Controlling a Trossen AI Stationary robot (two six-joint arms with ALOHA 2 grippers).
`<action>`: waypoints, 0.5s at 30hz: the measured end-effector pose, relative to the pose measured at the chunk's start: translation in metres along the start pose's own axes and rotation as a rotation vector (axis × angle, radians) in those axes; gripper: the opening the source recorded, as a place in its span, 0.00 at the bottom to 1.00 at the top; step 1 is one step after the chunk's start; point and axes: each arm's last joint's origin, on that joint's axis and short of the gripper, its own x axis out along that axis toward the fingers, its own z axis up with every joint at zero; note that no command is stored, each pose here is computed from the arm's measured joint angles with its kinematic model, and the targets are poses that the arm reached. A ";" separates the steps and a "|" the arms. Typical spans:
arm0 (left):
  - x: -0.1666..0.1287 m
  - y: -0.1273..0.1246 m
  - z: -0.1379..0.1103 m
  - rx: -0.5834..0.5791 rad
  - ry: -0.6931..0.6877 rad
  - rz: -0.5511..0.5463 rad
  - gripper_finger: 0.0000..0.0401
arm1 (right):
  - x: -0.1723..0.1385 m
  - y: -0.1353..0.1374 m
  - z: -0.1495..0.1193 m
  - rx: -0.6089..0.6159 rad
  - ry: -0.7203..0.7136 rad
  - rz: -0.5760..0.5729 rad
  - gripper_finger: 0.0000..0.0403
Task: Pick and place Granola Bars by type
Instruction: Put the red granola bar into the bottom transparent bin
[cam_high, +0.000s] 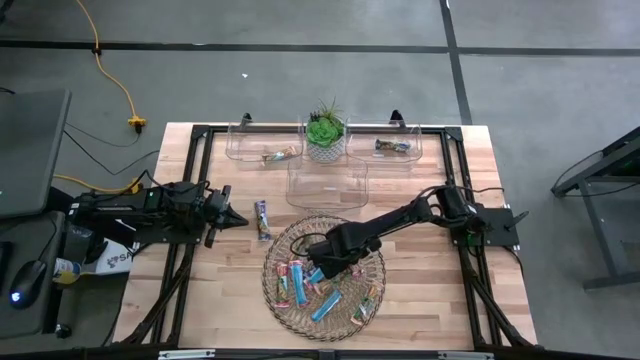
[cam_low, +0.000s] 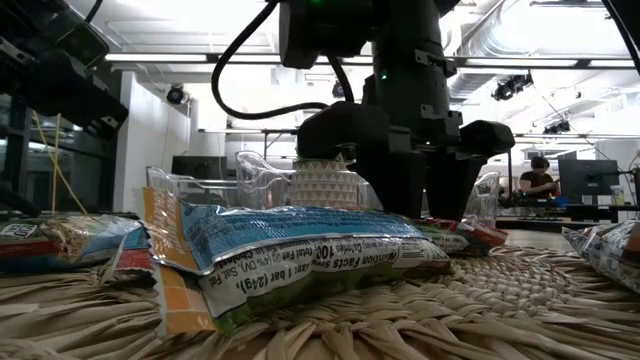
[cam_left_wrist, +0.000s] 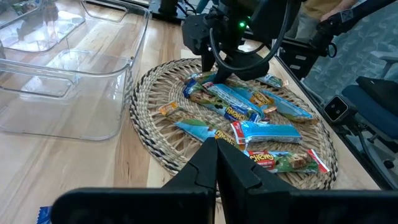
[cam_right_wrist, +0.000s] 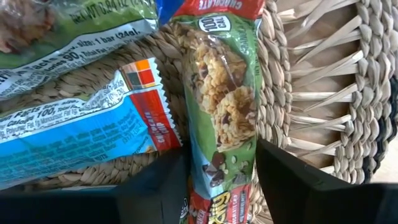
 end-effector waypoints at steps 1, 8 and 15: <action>0.000 0.000 0.000 0.000 0.000 0.000 0.00 | 0.000 0.000 0.000 0.000 0.000 -0.001 0.40; 0.000 0.000 0.000 0.000 0.000 0.000 0.00 | 0.001 0.000 0.000 0.003 0.000 -0.001 0.34; 0.000 0.000 0.000 0.000 0.000 0.000 0.00 | 0.001 0.000 0.000 0.004 0.006 0.001 0.27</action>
